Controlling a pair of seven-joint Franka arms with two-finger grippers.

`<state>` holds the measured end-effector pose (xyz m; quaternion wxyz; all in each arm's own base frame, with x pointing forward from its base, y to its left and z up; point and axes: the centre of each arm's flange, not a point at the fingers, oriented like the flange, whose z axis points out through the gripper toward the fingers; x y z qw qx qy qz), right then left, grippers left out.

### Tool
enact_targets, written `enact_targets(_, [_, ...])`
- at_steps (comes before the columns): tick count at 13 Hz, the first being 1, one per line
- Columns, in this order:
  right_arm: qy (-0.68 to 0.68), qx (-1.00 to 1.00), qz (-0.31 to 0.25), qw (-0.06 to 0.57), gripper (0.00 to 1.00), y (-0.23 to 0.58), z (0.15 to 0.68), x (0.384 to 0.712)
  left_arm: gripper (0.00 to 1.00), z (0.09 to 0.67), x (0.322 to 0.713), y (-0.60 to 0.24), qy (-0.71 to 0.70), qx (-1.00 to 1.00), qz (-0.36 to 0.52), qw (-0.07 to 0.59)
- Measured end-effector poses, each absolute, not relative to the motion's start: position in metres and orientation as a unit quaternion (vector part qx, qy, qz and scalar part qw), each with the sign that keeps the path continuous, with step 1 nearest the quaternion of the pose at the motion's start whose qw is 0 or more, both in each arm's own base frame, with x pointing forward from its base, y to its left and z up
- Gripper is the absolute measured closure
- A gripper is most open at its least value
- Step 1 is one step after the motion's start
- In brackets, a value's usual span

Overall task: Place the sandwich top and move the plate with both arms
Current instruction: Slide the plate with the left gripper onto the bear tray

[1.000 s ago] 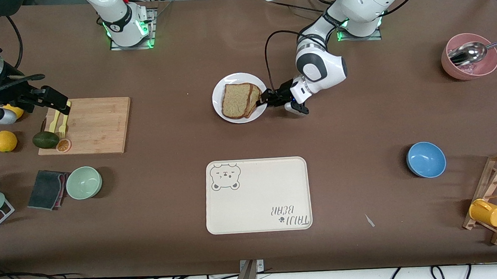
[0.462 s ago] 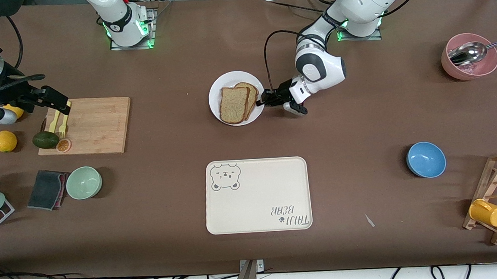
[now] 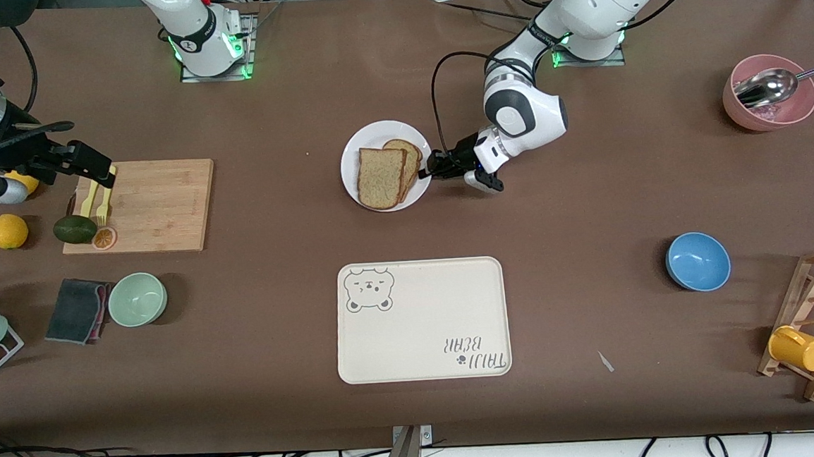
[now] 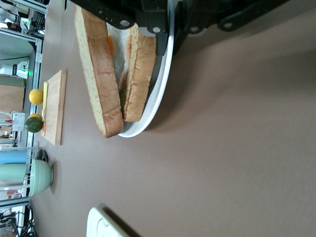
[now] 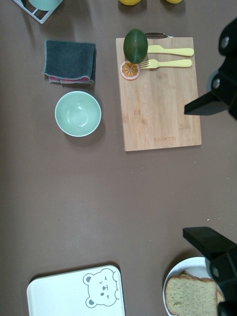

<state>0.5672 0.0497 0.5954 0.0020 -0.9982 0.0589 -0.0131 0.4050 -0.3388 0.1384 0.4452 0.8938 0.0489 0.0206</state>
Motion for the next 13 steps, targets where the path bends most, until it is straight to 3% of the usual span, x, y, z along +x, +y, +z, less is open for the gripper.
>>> enact_targets(8, [0.058, -0.998, -0.013, 0.002, 0.00, 0.050, 0.595, 0.567, 0.95, 0.167, 0.455, -0.339, 0.056, 0.882, 0.073, 0.462])
enact_targets(13, [0.056, -0.998, -0.013, 0.002, 0.00, 0.052, 0.595, 0.567, 0.95, 0.202, 0.506, -0.338, 0.065, 0.863, 0.125, 0.485])
